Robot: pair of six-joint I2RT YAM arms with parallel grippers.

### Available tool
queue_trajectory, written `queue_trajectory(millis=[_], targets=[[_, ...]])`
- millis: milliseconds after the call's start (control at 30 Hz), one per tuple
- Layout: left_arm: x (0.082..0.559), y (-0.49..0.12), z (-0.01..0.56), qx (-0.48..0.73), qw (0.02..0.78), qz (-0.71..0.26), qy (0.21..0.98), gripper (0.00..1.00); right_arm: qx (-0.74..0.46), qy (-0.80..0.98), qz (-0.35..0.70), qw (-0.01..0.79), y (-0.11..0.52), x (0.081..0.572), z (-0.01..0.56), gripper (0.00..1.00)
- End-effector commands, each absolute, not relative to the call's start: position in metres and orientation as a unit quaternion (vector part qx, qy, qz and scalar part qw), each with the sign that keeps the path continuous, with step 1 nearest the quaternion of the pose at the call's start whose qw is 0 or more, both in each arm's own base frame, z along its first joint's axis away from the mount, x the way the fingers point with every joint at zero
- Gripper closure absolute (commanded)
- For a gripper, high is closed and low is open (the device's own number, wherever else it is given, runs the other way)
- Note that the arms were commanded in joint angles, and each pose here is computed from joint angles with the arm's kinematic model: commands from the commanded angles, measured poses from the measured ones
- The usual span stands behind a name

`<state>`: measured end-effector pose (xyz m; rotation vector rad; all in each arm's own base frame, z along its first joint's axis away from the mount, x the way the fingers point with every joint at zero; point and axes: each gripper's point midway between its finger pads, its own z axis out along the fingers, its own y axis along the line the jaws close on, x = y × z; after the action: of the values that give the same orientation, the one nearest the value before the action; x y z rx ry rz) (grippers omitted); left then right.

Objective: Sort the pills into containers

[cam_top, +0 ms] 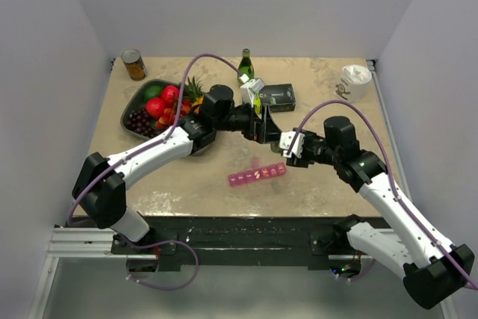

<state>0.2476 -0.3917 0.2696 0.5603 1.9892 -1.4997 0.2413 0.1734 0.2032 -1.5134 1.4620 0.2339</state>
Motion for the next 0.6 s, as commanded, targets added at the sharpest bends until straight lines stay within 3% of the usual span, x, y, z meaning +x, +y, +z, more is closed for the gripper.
queue_trajectory(millis=[0,400,533,567], targets=[[0.256,-0.396,0.259,0.225,0.303,-0.513,0.771,0.05,-0.605,0.578,0.077,0.542,0.18,0.256,0.243,1.0],[0.241,-0.399,0.246,0.261,0.276,-0.512,0.77,0.27,-0.572,0.607,0.07,0.547,0.176,0.267,0.24,1.0],[0.236,-0.399,0.244,0.28,0.269,-0.515,0.764,0.45,-0.566,0.614,0.089,0.543,0.18,0.264,0.238,1.0],[0.233,-0.399,0.245,0.291,0.265,-0.52,0.758,0.64,-0.571,0.616,0.101,0.534,0.181,0.259,0.235,1.0]])
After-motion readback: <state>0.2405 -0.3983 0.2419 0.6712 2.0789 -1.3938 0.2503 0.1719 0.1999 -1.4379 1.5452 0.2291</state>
